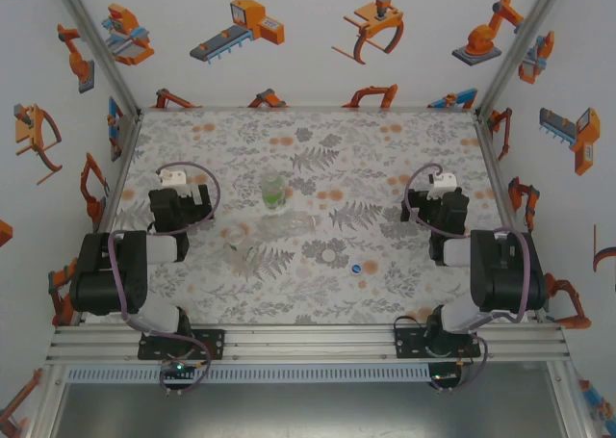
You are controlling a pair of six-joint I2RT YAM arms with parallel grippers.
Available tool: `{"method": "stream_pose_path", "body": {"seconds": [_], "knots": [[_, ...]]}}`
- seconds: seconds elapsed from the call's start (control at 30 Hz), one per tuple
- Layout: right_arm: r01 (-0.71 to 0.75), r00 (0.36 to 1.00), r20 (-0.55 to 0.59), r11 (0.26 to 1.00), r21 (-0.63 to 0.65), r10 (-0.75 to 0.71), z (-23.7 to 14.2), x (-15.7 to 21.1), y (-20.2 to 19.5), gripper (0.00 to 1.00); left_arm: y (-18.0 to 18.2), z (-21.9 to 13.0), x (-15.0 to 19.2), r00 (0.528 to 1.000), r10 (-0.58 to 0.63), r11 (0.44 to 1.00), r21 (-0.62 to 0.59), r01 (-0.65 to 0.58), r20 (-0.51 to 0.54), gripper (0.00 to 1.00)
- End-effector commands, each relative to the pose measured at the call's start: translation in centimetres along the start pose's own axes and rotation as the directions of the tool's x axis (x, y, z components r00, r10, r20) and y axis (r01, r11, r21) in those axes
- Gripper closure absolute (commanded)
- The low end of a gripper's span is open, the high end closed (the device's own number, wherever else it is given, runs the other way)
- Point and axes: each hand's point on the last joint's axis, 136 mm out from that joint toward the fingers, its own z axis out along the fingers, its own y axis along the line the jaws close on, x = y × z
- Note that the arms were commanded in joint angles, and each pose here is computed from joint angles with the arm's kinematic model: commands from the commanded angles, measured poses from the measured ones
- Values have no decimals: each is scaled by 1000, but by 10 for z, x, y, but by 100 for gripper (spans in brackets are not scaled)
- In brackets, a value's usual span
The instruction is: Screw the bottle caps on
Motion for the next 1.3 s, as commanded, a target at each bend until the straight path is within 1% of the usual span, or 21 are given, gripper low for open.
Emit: {"method": "stream_pose_path", "body": {"seconds": [0.0, 0.43, 0.63, 0.7, 0.8, 0.83, 1.27], "knots": [[5, 1000, 23, 1000, -9, -5, -1, -5, 0, 1, -2, 1, -6, 1000, -16, 1000, 8, 16, 10, 3], [7, 1000, 25, 1000, -9, -7, -1, -6, 0, 1, -2, 1, -6, 1000, -17, 1000, 9, 17, 14, 3], [-5, 1000, 23, 1000, 14, 5, -1, -6, -4, 1, -2, 1, -6, 1000, -18, 1000, 10, 18, 13, 3], [-14, 1000, 22, 999, 40, 13, 0, -5, -9, 1, -2, 1, -6, 1000, -17, 1000, 10, 17, 11, 3], [-77, 997, 12, 980, 183, 76, -1, -4, -34, 1, -2, 1, -6, 1000, -19, 1000, 11, 19, 12, 3], [-83, 997, 11, 977, 197, 82, -1, -4, -36, 1, -2, 1, -6, 1000, -19, 1000, 10, 19, 11, 3], [-81, 997, 9, 977, 199, 81, -1, -3, -36, 1, -2, 1, -6, 1000, -21, 1000, 17, 21, 12, 3]]}}
